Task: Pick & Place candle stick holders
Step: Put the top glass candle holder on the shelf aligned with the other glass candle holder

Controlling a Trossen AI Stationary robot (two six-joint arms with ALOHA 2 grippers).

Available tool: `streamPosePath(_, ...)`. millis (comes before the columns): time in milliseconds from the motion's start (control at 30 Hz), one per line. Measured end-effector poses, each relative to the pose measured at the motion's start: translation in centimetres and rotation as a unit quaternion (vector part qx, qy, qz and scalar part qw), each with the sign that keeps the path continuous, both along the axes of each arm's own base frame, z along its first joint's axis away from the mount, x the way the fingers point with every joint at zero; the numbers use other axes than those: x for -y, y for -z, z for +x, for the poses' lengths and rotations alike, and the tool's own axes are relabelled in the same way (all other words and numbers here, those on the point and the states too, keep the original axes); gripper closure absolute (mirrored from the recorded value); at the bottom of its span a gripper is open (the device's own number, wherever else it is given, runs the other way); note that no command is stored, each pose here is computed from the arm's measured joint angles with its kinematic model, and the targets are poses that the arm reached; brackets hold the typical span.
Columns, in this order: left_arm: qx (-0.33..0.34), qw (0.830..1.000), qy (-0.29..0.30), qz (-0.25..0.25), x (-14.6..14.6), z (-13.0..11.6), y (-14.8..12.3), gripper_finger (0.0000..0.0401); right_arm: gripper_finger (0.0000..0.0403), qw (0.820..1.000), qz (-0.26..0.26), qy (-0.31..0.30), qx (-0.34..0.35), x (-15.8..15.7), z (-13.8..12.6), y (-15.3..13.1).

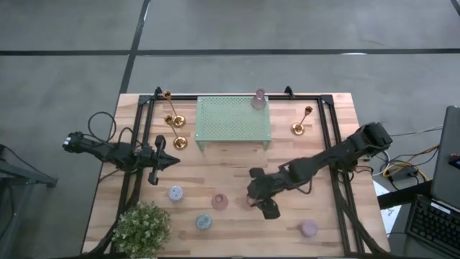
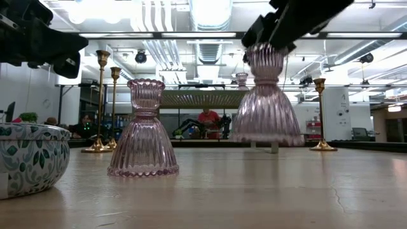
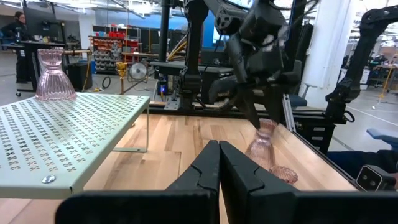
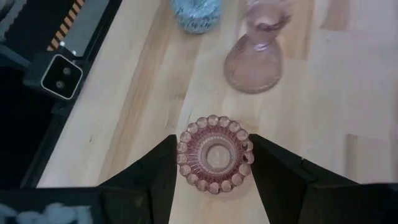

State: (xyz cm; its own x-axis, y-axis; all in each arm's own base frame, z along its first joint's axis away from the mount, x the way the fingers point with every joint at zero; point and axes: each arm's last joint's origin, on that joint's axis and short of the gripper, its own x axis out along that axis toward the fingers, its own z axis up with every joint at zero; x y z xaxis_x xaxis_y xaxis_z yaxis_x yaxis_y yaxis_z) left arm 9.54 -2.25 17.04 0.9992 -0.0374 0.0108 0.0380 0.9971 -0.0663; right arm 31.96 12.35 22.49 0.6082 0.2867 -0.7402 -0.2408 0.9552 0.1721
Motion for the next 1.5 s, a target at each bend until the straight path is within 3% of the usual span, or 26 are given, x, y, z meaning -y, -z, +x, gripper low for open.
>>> streamPosePath(300, 0.001, 1.0, 0.0, 0.0, 0.0, 0.0, 0.0, 0.0394, 0.0225, 0.996, 0.015, 0.085, 0.037, 4.9, -2.2, -5.1)
streamPosePath(633, 0.001, 1.0, 0.0, 0.0, 0.0, 0.0, 0.0, 0.0394, 0.0244, 0.966, 0.039, 0.234, 0.104, 13.1, -5.8, -10.1)
streamPosePath(767, 0.001, 1.0, 0.0, 0.0, 0.0, 0.0, 0.0, 0.0394, 0.0258, 0.959, 0.031, 0.256, 0.114, 14.9, -6.6, -11.2)
streamPosePath(1000, 0.001, 1.0, 0.0, 0.0, 0.0, 0.0, 0.0, 0.0394, 0.0268, 0.967, 0.018, 0.238, 0.09, 14.9, -6.2, -10.3)
streamPosePath(1300, 0.001, 1.0, 0.0, 0.0, 0.0, 0.0, 0.0, 0.0394, 0.0266, 0.976, 0.007, 0.214, 0.027, 13.2, -5.5, -6.5)
streamPosePath(1500, 0.001, 1.0, 0.0, 0.0, 0.0, 0.0, 0.0, 0.0394, 0.0282, 0.964, -0.036, 0.259, 0.038, 10.1, -6.3, -3.2)
